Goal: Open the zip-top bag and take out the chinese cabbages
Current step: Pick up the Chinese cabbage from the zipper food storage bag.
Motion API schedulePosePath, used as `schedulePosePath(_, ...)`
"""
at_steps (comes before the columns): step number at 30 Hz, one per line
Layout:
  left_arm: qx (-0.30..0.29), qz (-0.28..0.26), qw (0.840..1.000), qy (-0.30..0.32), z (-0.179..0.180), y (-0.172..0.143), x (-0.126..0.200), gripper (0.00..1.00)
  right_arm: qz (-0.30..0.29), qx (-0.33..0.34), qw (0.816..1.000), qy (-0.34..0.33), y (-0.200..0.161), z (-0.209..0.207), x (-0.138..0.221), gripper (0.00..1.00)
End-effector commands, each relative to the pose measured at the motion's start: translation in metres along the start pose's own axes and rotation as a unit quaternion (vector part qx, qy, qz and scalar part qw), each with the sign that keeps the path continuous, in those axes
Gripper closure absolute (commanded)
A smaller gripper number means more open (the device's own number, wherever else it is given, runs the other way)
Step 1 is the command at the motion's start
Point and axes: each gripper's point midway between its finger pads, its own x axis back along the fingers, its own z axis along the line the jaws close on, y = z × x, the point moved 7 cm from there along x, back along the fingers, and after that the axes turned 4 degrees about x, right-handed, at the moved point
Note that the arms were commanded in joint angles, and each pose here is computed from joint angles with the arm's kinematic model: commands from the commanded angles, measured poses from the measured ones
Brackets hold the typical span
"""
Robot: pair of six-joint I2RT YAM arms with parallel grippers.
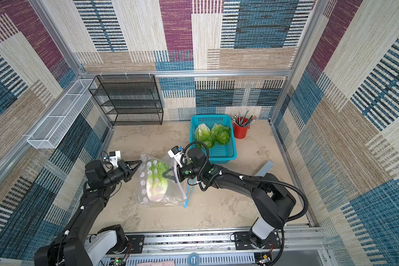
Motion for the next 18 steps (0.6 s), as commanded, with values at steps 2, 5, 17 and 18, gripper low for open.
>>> schedulePosePath(2,-0.007,-0.006,1.000,-0.001,-0.004,0.000,0.002,1.00,-0.018,0.013,1.000,0.015,0.009,0.008,0.002,1.00)
schedulePosePath(5,-0.006,-0.008,1.000,0.001,-0.003,-0.001,0.003,1.00,-0.020,0.013,1.000,0.010,0.010,0.008,0.003,1.00)
schedulePosePath(17,-0.019,-0.036,0.999,0.034,-0.004,0.001,0.009,1.00,-0.038,0.002,0.999,-0.034,0.011,0.004,0.011,1.00)
schedulePosePath(18,-0.023,-0.038,0.998,0.036,-0.005,0.001,0.010,1.00,-0.041,0.001,0.998,-0.038,0.010,0.004,0.012,1.00)
